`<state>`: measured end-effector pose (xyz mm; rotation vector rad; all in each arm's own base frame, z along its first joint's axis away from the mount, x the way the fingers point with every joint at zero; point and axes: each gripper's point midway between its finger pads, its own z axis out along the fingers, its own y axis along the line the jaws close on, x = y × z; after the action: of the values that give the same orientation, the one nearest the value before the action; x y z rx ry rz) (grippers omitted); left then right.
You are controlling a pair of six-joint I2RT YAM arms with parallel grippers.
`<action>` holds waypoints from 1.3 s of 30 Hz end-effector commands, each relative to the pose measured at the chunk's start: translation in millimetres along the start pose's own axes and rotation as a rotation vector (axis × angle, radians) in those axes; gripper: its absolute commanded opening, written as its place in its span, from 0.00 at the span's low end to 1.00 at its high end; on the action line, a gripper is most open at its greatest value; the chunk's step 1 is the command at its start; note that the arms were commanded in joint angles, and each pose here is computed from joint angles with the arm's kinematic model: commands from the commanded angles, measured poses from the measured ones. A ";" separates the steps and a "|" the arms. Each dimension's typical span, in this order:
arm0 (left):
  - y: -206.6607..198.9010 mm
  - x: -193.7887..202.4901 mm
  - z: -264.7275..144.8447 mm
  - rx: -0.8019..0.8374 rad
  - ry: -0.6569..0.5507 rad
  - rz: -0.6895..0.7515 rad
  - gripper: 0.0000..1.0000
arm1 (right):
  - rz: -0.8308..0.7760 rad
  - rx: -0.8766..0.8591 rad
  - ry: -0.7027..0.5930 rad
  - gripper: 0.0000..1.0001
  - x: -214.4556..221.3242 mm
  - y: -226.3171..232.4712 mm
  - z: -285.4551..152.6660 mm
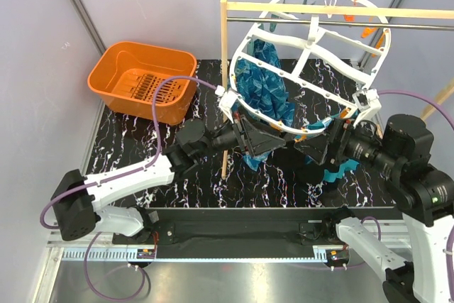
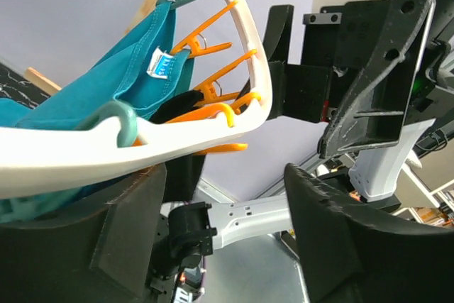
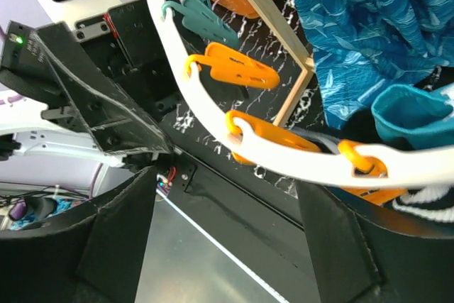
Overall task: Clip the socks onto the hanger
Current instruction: Clamp the sock onto the hanger, then reset both arms
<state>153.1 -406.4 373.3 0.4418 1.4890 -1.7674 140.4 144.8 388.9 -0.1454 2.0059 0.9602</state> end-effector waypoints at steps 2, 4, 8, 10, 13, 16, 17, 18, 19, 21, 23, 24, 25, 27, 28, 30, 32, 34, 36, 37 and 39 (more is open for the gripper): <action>-31.7 -22.3 -9.6 0.053 -0.041 0.095 0.87 | -0.064 0.063 0.002 0.87 13.0 -12.5 -14.6; -36.2 -22.1 -15.9 0.052 -0.030 0.106 0.89 | -0.081 0.067 -0.009 0.91 17.6 -12.8 -22.9; -44.0 -21.9 -27.6 0.056 -0.018 0.131 0.91 | -0.111 0.050 -0.025 1.00 25.6 -8.5 -37.2; -47.0 -21.4 -32.3 0.056 -0.010 0.136 0.91 | -0.124 0.018 -0.027 1.00 28.0 -1.5 -43.0; -48.0 -22.3 -39.2 0.037 -0.011 0.135 0.91 | -0.139 -0.018 -0.030 1.00 26.5 6.7 -45.9; -52.2 -23.1 -42.6 0.036 0.000 0.145 0.91 | -0.136 -0.048 -0.046 1.00 20.6 14.0 -45.1; -52.9 -23.3 -44.5 0.034 0.002 0.156 0.90 | -0.141 -0.067 -0.064 1.00 17.0 18.0 -45.1; -59.4 -26.3 -50.8 0.046 -0.010 0.168 0.90 | -0.156 -0.099 -0.081 1.00 17.6 24.2 -49.9; -61.3 -29.5 -54.6 0.042 -0.027 0.180 0.90 | -0.163 -0.111 -0.088 1.00 19.7 24.2 -49.4; -65.5 -35.1 -68.5 0.020 -0.049 0.232 0.91 | -0.212 -0.188 -0.146 1.00 19.4 37.7 -58.8; -63.2 -44.8 -84.2 -0.046 -0.084 0.288 0.93 | -0.231 -0.289 -0.165 1.00 23.6 51.2 -60.6; -57.8 -41.0 -85.1 -0.063 -0.065 0.302 0.93 | -0.241 -0.313 -0.165 1.00 27.3 55.5 -65.5; -62.0 -49.5 -96.2 -0.083 -0.103 0.323 0.94 | -0.244 -0.339 -0.166 1.00 30.0 57.4 -64.6; -55.7 -48.9 -108.2 -0.129 -0.109 0.338 0.96 | -0.273 -0.394 -0.187 1.00 42.0 63.7 -76.3; -53.9 -50.8 -119.8 -0.151 -0.137 0.344 0.97 | -0.264 -0.405 -0.188 1.00 47.4 59.6 -70.7; -42.7 -44.6 -131.4 -0.196 -0.139 0.338 0.98 | -0.273 -0.453 -0.217 1.00 61.7 61.0 -78.5; -27.0 -35.3 -146.3 -0.249 -0.153 0.308 0.99 | -0.237 -0.508 -0.203 1.00 76.9 56.4 -69.7; -16.5 -27.8 -154.9 -0.278 -0.160 0.280 0.99 | -0.144 -0.577 -0.128 1.00 93.9 49.1 -49.2; -2.3 -12.4 -167.8 -0.304 -0.150 0.263 0.99 | -0.099 -0.617 -0.113 1.00 103.6 44.9 -41.4; 4.8 -12.7 -174.2 -0.336 -0.174 0.255 0.99 | -0.056 -0.616 -0.110 1.00 108.2 35.6 -28.9; 17.6 -3.4 -188.7 -0.374 -0.186 0.240 0.99 | -0.048 -0.591 -0.164 1.00 111.3 24.9 -23.5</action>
<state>119.1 -242.7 334.6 0.3451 1.4791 -1.3325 53.7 171.3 310.3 -0.4159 1.6424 1.3837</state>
